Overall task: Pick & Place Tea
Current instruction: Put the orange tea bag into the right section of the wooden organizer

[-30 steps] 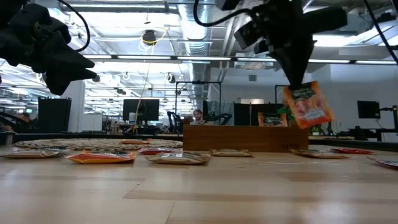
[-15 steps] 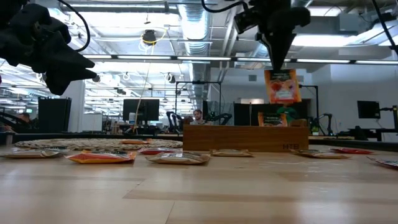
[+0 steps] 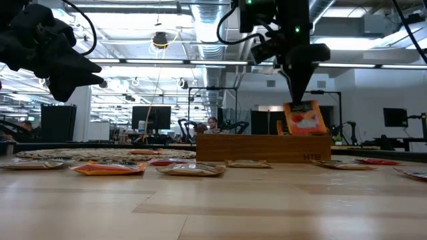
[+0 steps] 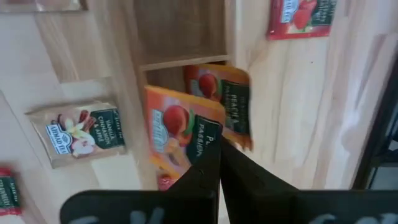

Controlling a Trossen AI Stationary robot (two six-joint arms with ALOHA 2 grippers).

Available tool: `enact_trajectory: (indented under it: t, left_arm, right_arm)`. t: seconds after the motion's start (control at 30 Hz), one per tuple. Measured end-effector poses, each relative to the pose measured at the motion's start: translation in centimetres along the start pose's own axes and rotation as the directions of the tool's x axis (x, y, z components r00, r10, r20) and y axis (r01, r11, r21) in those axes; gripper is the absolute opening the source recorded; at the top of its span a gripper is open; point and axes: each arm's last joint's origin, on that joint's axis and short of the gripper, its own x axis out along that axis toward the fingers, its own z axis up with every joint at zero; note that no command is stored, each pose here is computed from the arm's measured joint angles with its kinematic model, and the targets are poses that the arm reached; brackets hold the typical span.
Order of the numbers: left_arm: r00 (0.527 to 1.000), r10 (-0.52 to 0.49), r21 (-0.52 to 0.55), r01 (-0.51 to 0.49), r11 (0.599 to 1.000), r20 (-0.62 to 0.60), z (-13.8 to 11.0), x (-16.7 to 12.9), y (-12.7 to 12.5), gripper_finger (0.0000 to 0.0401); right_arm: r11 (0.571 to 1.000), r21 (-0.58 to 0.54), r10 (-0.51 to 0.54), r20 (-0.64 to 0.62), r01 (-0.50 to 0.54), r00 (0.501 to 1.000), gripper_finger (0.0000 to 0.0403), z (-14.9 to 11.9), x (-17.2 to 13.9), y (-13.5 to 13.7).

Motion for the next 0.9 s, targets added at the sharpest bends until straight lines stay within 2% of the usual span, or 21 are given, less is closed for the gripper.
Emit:
enact_trajectory:
  t: [0.63,0.9]
  left_arm:
    - [1.0,0.0,0.001,0.0,1.0,0.0,0.0,0.0,0.0,0.0133]
    - [1.0,0.0,0.001,0.0,1.0,0.0,0.0,0.0,0.0,0.0133]
  right_arm:
    - [1.0,-0.005,-0.017,0.017,0.017,1.0,0.0,0.2,0.5,-0.2]
    - [1.0,0.015,-0.021,0.01,0.021,1.0,0.0,0.1,0.8,-1.5]
